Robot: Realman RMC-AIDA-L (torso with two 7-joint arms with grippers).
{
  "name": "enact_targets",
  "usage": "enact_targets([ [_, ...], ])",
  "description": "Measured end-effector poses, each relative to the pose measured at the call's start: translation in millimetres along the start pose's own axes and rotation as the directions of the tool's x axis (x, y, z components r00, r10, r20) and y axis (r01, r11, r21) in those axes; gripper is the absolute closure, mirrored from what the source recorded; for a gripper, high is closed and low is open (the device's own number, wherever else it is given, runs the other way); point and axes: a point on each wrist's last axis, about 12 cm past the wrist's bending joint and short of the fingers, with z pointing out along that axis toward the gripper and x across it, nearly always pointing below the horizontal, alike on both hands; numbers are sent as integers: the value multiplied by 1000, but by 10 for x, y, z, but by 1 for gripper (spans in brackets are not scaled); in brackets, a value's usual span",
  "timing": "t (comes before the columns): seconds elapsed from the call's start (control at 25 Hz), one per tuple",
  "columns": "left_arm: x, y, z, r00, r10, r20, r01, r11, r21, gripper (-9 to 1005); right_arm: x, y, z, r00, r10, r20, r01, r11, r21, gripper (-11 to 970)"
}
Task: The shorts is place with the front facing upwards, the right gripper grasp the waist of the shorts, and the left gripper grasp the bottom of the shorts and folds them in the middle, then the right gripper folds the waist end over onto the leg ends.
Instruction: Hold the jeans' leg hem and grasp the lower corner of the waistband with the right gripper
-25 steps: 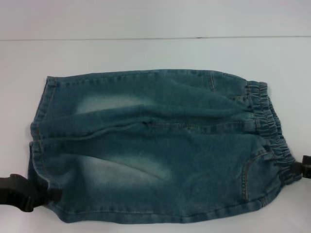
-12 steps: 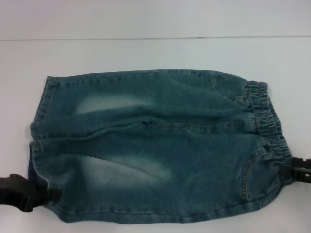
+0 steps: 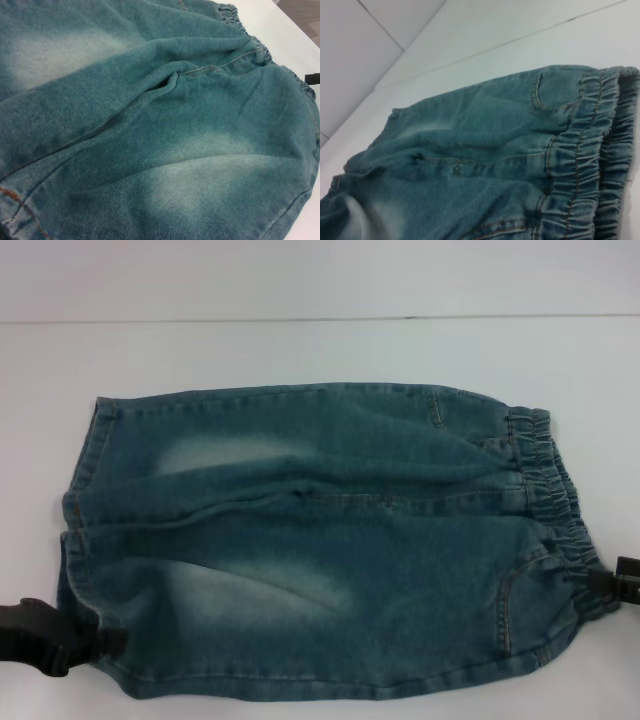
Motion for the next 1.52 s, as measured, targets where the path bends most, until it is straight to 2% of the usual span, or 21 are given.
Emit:
enact_targets([
  [0.6, -51, -19, -4, 1000, 14, -1, -14, 1000, 13, 986, -39, 114, 121, 997, -1, -75, -5, 996, -90, 58],
  [1.0, -41, -25, 3, 1000, 11, -1, -11, 1000, 18, 981, -24, 39, 36, 997, 23, -73, -25, 999, -34, 59],
  [1.52, -54, -32, 14, 1000, 13, -1, -13, 1000, 25, 975, -54, 94, 109, 994, 11, -112, -20, 997, -79, 60],
])
